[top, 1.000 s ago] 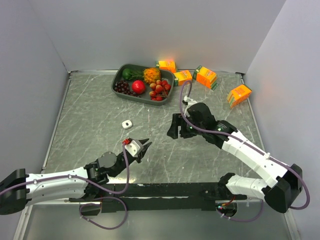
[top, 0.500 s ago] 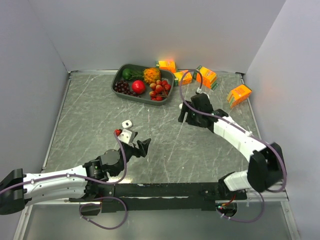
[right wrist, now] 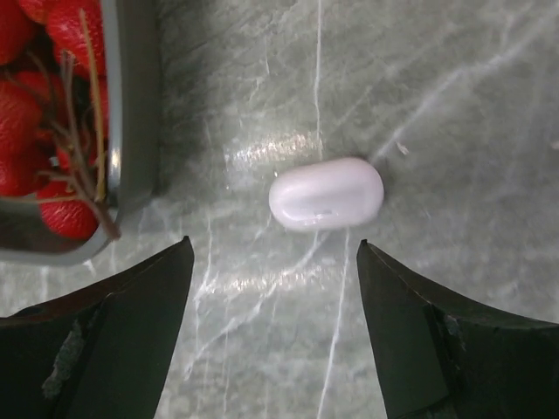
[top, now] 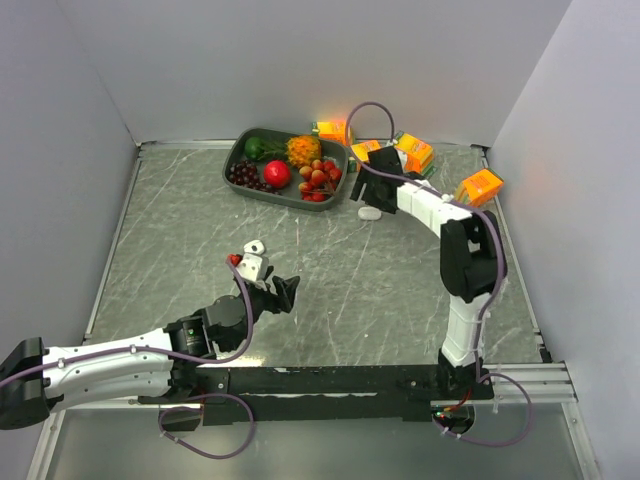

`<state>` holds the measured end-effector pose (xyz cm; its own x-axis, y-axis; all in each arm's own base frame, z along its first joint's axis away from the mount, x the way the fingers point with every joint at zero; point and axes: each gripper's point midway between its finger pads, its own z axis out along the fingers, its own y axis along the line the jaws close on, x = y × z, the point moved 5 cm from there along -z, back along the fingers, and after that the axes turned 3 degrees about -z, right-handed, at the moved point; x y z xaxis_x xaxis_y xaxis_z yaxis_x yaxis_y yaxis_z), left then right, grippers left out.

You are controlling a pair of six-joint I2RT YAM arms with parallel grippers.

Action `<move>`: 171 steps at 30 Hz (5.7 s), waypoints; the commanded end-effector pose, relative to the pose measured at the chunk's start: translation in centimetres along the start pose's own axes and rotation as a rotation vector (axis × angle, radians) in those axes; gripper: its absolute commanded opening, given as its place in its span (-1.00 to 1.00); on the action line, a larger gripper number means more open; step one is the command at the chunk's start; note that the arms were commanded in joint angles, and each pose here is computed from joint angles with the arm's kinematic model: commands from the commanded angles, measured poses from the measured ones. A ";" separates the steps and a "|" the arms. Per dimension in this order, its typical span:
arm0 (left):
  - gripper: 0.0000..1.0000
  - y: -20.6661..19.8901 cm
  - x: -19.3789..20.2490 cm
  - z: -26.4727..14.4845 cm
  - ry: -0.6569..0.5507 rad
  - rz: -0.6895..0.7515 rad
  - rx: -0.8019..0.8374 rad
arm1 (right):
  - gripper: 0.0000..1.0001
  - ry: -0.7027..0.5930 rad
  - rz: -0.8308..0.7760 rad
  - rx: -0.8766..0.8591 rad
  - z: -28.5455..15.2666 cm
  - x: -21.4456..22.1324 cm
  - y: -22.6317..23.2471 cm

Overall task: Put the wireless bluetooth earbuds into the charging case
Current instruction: Pick up the charging case at the center of the board.

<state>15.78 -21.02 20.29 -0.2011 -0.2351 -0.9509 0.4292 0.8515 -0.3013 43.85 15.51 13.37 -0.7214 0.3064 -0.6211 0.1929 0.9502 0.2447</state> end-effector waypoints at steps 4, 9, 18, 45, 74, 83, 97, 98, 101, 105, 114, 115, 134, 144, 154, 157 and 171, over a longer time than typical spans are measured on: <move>0.47 -0.5 -2.0 0.0 -0.029 -0.022 -0.006 | 0.83 0.034 -0.146 0.080 2.7 -0.6 -0.6; 0.47 -0.5 -1.4 0.2 -0.019 -0.022 0.002 | 0.86 0.044 -0.175 0.081 3.4 0.0 -1.3; 0.46 -0.8 -1.2 0.4 -0.001 -0.012 0.003 | 0.81 0.108 -0.231 0.101 5.5 1.1 -1.7; 0.38 -0.3 -3.2 -1.1 -0.043 -0.079 0.017 | -0.17 0.152 -0.427 -0.320 -9.0 10.4 4.5; 0.37 1.9 -3.8 -4.3 -0.008 -0.111 0.025 | 0.55 0.157 -1.060 -0.549 -8.9 20.4 4.7; 0.61 1.7 -4.2 -4.5 -0.021 -0.137 0.041 | 0.99 0.072 -0.950 -0.489 -11.1 18.0 4.9; 0.14 0.0 0.2 1.1 0.224 -0.079 -0.094 | 0.82 -0.104 -0.450 -0.320 -21.3 12.0 1.7; 0.01 1.3 0.5 2.4 0.248 -0.137 -0.161 | 0.79 -0.107 -0.434 -0.334 -21.9 12.0 1.4; -0.46 3.3 2.8 5.0 0.365 -0.241 -0.204 | 0.67 -0.099 -0.410 -0.389 -23.2 12.6 0.9; -0.97 3.5 4.3 7.6 0.458 -0.240 -0.153 | 0.57 -0.124 -0.383 -0.449 -24.5 12.9 0.2; -0.97 1.4 7.4 11.7 0.681 -0.124 -0.031 | 0.57 -0.126 -0.424 -0.476 -25.6 13.0 -0.4; -0.97 1.3 7.7 11.7 0.702 -0.127 -0.023 | 0.57 -0.135 -0.423 -0.480 -25.7 12.9 -0.5; -0.97 -3.0 13.7 11.8 0.856 -0.100 0.067 | 0.59 -0.144 -0.426 -0.487 -26.1 12.9 -0.8; -0.61 -4.5 11.9 13.2 0.782 -0.119 0.061 | 0.62 -0.151 -0.424 -0.470 -26.3 12.6 -1.0; 0.93 -2.1 4.2 9.6 0.537 0.022 0.019 | 0.68 -0.188 -0.438 -0.461 -26.5 12.3 -1.4; 0.93 -2.1 5.8 9.3 0.545 0.090 0.127 | 0.68 -0.189 -0.443 -0.456 -26.3 12.2 -1.4; 0.93 -3.3 11.4 12.3 0.787 0.178 0.216 | 0.69 -0.213 -0.414 -0.473 -28.3 11.4 -1.9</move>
<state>21.28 -29.99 7.71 -0.6848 0.3649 -0.6308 0.6166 0.7515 -0.2347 16.74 15.91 24.68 -0.5551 -0.0647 -0.8293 -0.4137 0.8864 0.2078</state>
